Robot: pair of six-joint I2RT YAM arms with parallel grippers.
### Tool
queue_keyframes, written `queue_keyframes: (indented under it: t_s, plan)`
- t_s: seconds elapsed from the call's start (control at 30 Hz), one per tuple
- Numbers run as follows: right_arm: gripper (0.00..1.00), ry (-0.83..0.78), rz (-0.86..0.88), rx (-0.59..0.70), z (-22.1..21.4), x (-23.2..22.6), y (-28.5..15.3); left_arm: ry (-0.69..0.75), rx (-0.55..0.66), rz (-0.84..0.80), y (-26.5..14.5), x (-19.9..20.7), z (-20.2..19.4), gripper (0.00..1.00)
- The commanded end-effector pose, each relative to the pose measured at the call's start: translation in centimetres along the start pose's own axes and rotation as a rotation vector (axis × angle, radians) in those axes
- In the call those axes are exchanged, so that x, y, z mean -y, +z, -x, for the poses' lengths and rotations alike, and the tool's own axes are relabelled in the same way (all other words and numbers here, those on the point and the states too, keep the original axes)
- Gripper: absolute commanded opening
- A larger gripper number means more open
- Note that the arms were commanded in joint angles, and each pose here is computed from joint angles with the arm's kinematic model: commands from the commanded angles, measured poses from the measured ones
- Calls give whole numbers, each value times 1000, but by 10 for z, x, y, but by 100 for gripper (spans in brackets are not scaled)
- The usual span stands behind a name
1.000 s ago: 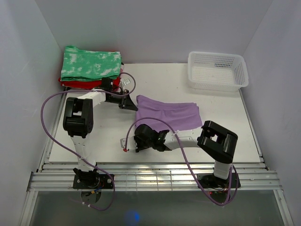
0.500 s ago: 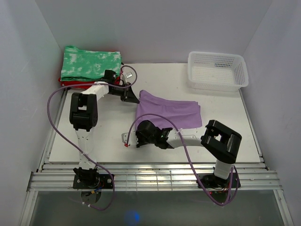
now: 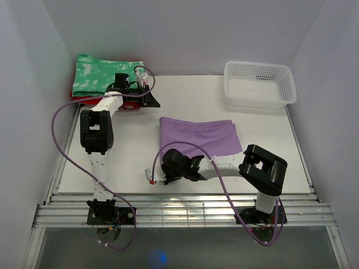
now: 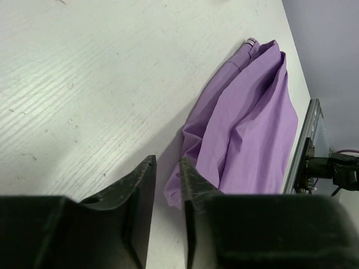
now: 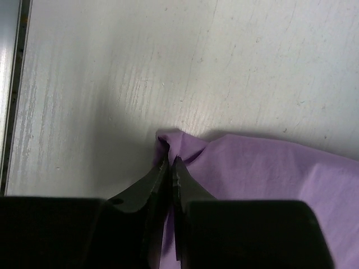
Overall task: Fold and stack the trousers
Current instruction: Fold the trousers
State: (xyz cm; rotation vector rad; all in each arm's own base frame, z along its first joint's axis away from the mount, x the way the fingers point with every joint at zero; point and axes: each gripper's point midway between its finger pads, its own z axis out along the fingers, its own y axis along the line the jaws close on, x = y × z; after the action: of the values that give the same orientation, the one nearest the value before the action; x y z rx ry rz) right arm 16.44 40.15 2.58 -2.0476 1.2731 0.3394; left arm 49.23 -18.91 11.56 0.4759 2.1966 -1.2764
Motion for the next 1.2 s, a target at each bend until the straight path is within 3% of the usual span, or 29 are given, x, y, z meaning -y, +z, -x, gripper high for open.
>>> queue_keyframes:
  t_s: [0.0, 0.03, 0.13, 0.17, 0.23, 0.27, 0.37, 0.47, 0.57, 0.6, 0.7, 0.87, 0.97, 1.17]
  plan:
    - [14, 47, 97, -35, -3, -20, 2, 84, 57, -21, -14, 28, 31, 36]
    - [19, 55, 87, -30, 1, -16, 1, 88, 59, -30, -17, 33, 31, 38]
    - [56, 63, 31, 19, 28, 9, -11, 106, 78, -35, -34, 51, 30, 48]
    - [80, 66, 13, 46, 39, 17, -19, 134, 107, -30, -50, 64, 38, 50]
    - [96, 59, -5, 85, 60, 33, -31, 122, 117, -13, -64, 69, 32, 55]
    - [98, 56, -7, 120, 76, 41, -43, 110, 140, 5, -80, 77, 32, 58]
    - [98, 54, -16, 176, 92, 48, -64, 57, 182, 25, -112, 81, 30, 59]
    - [98, 129, -24, 230, 94, 59, -102, 38, 157, -40, -120, 112, 3, 59]
    - [96, 315, -6, 232, 54, 72, -125, 2, 111, -108, -115, 141, -33, 58]
    - [95, 410, -47, 202, 18, 90, -135, -13, 99, -116, -113, 144, -42, 57]
    - [91, 678, -6, 173, -54, 97, -158, -39, 4, -192, -86, 173, -81, 56]
    - [89, 1002, 132, 176, -121, 86, -177, -68, -112, -282, -36, 196, -124, 56]
    - [85, 1161, 211, 170, -149, 68, -178, -120, -163, -303, -12, 192, -139, 56]
    - [83, 1394, 258, 69, -199, 23, -154, -281, -241, -108, 31, 111, -167, 56]
